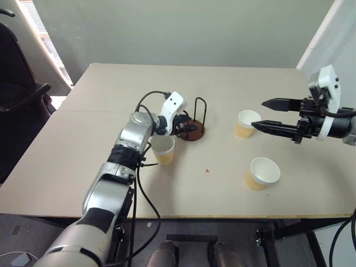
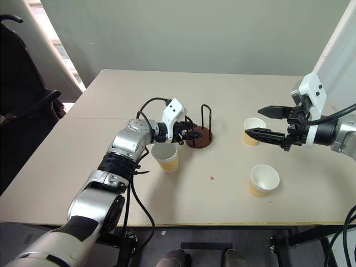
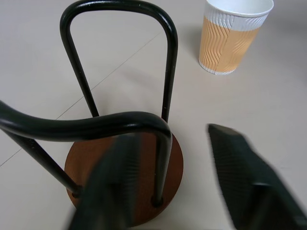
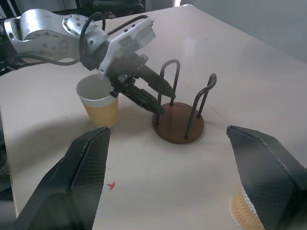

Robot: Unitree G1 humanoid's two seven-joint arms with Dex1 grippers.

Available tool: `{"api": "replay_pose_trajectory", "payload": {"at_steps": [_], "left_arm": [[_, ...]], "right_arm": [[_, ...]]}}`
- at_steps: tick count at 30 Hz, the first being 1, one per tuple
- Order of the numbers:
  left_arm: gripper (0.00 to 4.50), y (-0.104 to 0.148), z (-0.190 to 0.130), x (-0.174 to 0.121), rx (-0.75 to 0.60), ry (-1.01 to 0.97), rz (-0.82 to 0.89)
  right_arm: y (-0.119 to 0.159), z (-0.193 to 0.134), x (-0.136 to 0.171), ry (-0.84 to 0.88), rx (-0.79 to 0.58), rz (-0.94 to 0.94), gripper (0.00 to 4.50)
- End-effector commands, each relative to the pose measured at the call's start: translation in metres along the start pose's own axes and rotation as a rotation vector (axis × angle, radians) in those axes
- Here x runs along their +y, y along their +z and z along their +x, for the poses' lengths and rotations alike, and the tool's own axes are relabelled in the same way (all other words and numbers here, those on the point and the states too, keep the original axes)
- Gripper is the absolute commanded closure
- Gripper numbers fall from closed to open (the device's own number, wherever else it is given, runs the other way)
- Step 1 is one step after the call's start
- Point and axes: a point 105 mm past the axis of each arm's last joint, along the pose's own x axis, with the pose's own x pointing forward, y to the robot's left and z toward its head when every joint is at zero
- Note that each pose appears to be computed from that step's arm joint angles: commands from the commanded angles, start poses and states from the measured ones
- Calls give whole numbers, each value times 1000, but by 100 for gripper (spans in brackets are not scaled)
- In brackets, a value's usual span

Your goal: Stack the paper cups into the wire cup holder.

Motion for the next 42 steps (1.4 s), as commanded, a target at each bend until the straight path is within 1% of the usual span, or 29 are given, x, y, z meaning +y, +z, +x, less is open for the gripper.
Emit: {"api": "replay_pose_trajectory", "payload": {"at_steps": [1, 3, 4, 9, 13, 16, 19, 22, 24, 26, 31, 39, 42], "left_arm": [[351, 24, -2, 4, -62, 17, 54], [423, 23, -2, 5, -63, 20, 56], [448, 23, -3, 7, -64, 25, 58], [448, 23, -6, 12, -70, 40, 71], [448, 32, -9, 8, -109, 2, 78], [448, 41, -11, -8, -136, -104, 122], [448, 51, -12, -31, -147, -241, 182], [448, 53, -13, -51, -135, -359, 218], [448, 48, -14, -67, -105, -454, 258], [448, 44, -14, -75, -82, -500, 278], [448, 30, -11, -95, -37, -609, 302], [448, 8, -6, -110, 16, -658, 284], [448, -4, -5, -112, 58, -653, 287]], "right_arm": [[13, -8, 2, -16, -23, -55, 46], [13, -8, 2, -17, -21, -53, 46], [12, -8, 2, -17, -20, -53, 46], [12, -7, 1, -17, -17, -55, 46], [15, -8, 2, -16, -15, -62, 46], [16, -14, 4, -13, 1, -67, 46], [16, -27, 7, -11, 45, -75, 46], [17, -38, 15, 6, 79, -68, 46], [16, -44, 25, 38, 104, -51, 46], [15, -46, 30, 53, 119, -42, 46], [17, -56, 35, 38, 151, -46, 46], [18, -55, 35, 22, 146, -61, 46], [17, -53, 34, 26, 148, -67, 46]]}}
